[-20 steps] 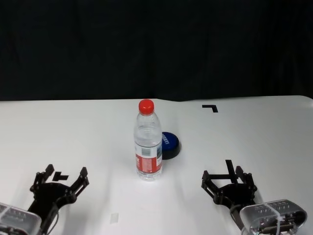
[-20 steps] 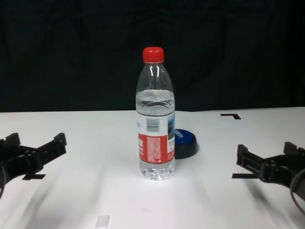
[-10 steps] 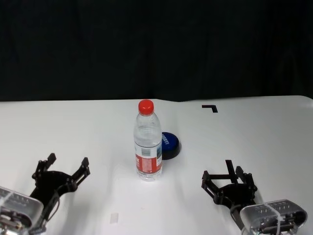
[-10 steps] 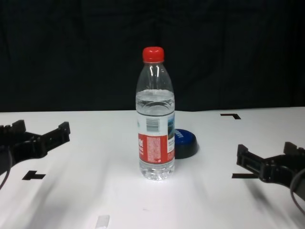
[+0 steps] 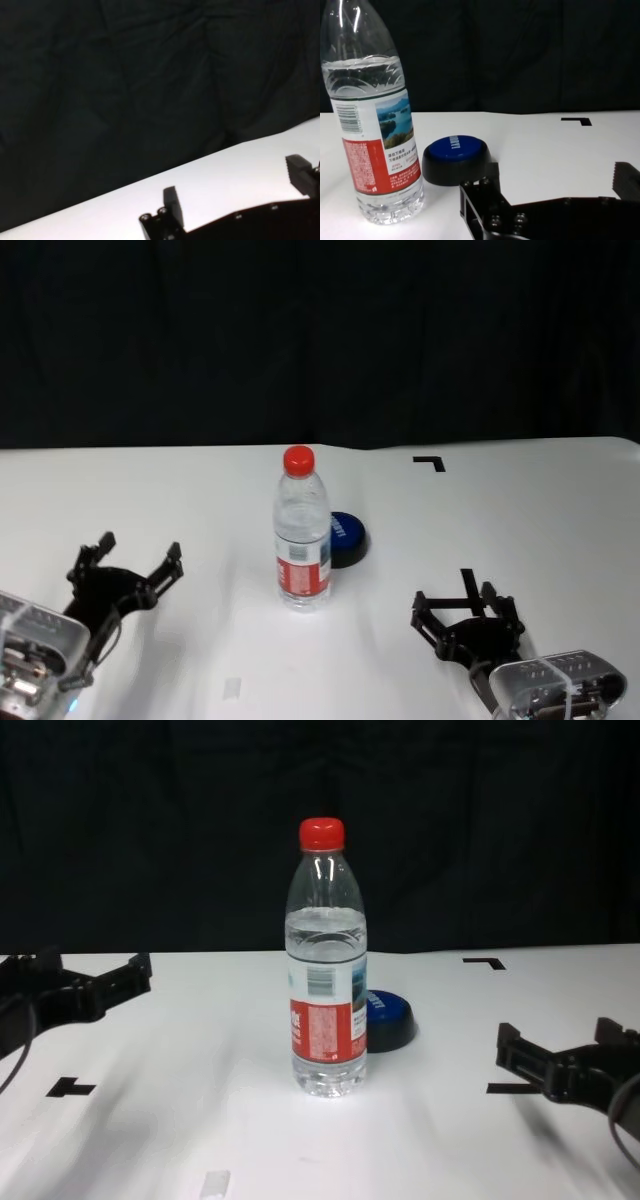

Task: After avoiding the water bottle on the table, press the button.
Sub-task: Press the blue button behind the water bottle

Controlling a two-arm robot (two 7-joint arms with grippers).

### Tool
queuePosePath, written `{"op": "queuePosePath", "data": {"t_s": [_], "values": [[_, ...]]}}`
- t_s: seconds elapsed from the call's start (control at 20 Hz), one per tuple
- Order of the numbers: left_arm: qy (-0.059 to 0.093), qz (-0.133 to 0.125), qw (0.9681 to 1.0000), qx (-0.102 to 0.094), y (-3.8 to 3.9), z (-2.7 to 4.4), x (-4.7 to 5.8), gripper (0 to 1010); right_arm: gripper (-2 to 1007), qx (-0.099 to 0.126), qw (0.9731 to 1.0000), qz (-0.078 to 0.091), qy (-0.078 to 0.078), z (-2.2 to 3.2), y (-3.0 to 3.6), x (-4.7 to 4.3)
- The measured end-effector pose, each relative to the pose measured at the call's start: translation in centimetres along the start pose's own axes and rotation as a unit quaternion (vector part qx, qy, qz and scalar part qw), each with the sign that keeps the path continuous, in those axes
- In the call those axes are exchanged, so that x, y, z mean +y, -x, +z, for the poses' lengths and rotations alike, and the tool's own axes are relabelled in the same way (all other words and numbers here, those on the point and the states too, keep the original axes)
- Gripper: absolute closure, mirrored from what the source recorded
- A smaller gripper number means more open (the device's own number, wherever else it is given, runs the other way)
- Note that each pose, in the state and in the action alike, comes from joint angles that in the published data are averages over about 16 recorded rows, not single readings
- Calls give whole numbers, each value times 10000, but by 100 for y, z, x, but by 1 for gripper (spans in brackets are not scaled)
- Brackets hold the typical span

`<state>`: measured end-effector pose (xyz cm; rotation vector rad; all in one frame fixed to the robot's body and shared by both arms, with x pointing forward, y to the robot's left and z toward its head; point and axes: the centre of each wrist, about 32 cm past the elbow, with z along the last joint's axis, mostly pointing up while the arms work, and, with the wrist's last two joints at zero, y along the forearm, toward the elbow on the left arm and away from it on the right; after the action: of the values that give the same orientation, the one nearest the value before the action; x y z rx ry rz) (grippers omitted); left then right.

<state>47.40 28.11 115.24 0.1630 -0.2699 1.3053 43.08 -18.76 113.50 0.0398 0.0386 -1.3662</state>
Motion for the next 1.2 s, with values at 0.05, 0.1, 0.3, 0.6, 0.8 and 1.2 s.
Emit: {"op": "queuePosePath", "data": {"t_s": [0.05,0.1,0.3,0.6,0.8,1.2], "values": [[13,-17,10000,-19,-15,4,-30,1,2,0,10000,0,0,0,0,0],[27,-35,10000,-40,-32,9,-62,1,2,0,10000,0,0,0,0,0],[92,-114,9998,-118,-95,25,-201,1,2,0,10000,0,0,0,0,0],[185,-254,9992,-239,-186,45,-413,1,2,0,10000,0,0,0,0,0],[234,-333,9987,-311,-238,51,-540,1,2,0,10000,0,0,0,0,0],[296,-482,9977,-375,-279,50,-733,1,2,0,10000,0,0,0,0,0]]}}
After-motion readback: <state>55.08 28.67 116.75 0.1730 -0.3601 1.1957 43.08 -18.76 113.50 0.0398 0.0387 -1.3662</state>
